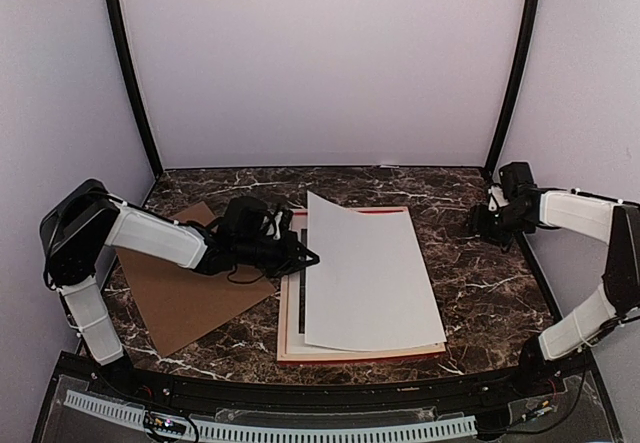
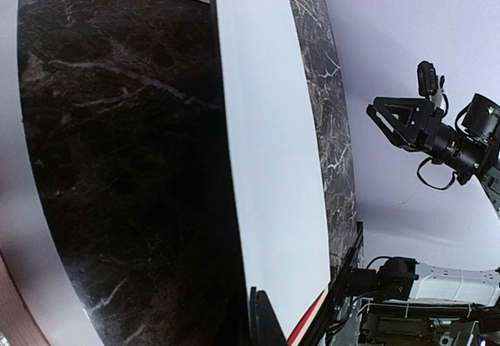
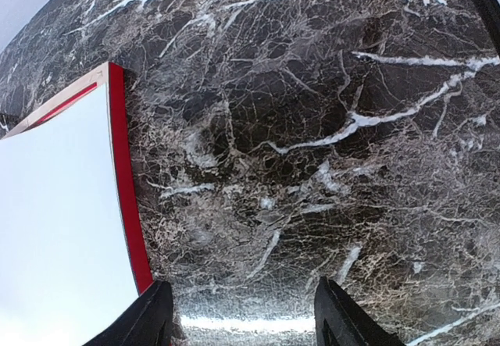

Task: Put the photo into the frame
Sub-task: Place the photo on the mat board.

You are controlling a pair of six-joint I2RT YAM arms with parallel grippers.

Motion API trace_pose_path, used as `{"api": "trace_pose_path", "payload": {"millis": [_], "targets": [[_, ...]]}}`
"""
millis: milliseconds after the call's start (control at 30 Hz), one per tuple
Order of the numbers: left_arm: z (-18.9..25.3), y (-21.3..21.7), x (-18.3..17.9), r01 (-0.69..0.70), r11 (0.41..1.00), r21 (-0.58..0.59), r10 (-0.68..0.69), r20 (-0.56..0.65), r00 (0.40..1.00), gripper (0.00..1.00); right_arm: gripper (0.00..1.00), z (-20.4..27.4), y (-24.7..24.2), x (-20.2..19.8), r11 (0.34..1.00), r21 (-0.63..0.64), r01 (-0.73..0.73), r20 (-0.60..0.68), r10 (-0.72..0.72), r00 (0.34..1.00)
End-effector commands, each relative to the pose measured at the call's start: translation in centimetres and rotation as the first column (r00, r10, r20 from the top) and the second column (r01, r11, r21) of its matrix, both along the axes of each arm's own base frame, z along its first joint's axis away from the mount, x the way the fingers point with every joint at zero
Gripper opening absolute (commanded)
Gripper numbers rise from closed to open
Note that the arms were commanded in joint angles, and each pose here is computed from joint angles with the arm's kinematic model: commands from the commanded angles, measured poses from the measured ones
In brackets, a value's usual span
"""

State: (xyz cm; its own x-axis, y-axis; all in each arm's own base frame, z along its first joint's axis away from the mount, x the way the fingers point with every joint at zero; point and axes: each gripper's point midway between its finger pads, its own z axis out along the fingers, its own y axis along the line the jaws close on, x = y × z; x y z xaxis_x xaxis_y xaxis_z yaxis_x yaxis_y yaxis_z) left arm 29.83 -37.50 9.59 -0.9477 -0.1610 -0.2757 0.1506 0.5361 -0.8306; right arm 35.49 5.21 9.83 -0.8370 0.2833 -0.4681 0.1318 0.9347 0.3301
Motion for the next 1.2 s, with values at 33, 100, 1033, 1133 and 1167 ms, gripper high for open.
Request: {"api": "trace_pose_path", "payload": {"millis": [33,100,1033,1133,1167], "targets": [[-0.1,1.5,0.2,-0.049,0.998,0.047,0.047,0.038,0.998,0.00,0.63,-1.3,0.7,-0.1,0.999,0.025,-0.033,-0.008,0.033,0.999],[-0.2,1.9,0.3,-0.051,0.996,0.073,0.047,0.058,0.997,0.00,0.63,-1.8,0.9,-0.2,0.999,0.028,-0.040,-0.015,0.041,0.999],[-0.6,1.9,0.7,0.013,0.985,0.169,-0.029,0.089,0.996,0.00,0.76,-3.1,2.4,-0.4,0.994,-0.044,-0.097,-0.039,0.095,0.995],[-0.5,1.4,0.8,0.032,0.986,0.166,-0.047,0.087,0.995,0.00,0.77,-3.1,2.5,-0.3,0.994,-0.043,-0.098,-0.037,0.096,0.995],[-0.7,1.4,0.7,0.037,0.985,0.169,-0.051,0.082,0.995,0.00,0.77,-3.1,2.6,-0.4,0.994,-0.044,-0.100,-0.037,0.099,0.994]]}}
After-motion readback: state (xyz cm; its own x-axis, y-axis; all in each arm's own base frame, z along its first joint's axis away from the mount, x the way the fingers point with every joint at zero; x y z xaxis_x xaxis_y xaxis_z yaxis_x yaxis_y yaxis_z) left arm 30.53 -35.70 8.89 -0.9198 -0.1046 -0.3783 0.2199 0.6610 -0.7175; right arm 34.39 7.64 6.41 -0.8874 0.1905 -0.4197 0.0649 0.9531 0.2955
